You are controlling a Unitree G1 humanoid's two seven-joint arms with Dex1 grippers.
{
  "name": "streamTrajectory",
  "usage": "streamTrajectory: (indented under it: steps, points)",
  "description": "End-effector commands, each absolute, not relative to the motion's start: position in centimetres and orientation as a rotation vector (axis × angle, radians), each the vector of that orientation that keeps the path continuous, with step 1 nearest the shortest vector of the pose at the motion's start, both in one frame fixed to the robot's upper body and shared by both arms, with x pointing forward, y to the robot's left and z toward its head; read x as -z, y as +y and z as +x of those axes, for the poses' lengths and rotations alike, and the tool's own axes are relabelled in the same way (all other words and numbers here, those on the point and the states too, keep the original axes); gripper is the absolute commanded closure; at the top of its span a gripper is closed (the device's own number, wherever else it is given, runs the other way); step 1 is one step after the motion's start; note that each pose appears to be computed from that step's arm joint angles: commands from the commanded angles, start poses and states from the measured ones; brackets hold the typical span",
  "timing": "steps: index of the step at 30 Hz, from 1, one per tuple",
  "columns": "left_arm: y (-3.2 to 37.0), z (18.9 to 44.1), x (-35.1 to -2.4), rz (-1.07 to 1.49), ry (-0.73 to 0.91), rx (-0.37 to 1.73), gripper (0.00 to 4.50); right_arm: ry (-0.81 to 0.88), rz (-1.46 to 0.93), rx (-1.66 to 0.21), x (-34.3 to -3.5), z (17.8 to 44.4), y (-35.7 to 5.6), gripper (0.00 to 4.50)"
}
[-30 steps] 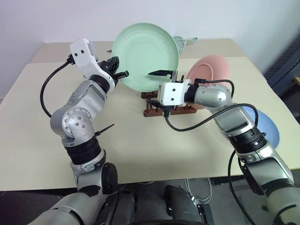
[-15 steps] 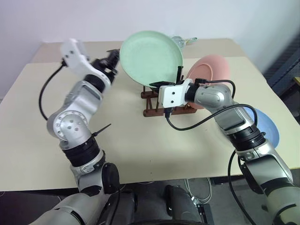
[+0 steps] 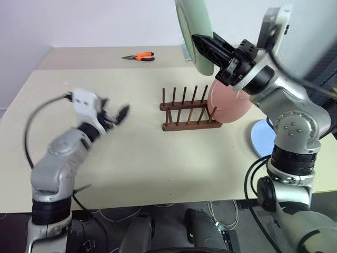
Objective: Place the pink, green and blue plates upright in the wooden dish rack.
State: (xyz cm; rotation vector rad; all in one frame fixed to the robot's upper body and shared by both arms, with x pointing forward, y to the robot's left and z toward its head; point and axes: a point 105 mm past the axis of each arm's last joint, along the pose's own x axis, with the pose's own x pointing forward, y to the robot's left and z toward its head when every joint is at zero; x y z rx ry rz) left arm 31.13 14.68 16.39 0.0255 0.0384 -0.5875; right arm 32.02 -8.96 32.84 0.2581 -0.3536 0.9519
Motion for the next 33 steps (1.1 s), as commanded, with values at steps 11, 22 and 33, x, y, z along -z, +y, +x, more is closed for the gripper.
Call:
streamTrajectory:
  steps: [11,22,33]
  points:
    - [10.0,27.5,-14.6,0.160,0.088,0.938,0.56,-0.152,0.576,-0.857,-30.8,33.2,-10.3,4.50]
    - [9.9,27.5,-14.5,0.165,0.080,0.927,0.56,-0.007,0.666,-0.732,-28.3,36.0,-10.5,4.50]
    - [9.9,28.0,-14.0,0.139,0.073,0.905,0.00,-0.239,-0.138,-0.718,-29.6,34.8,-10.9,2.02]
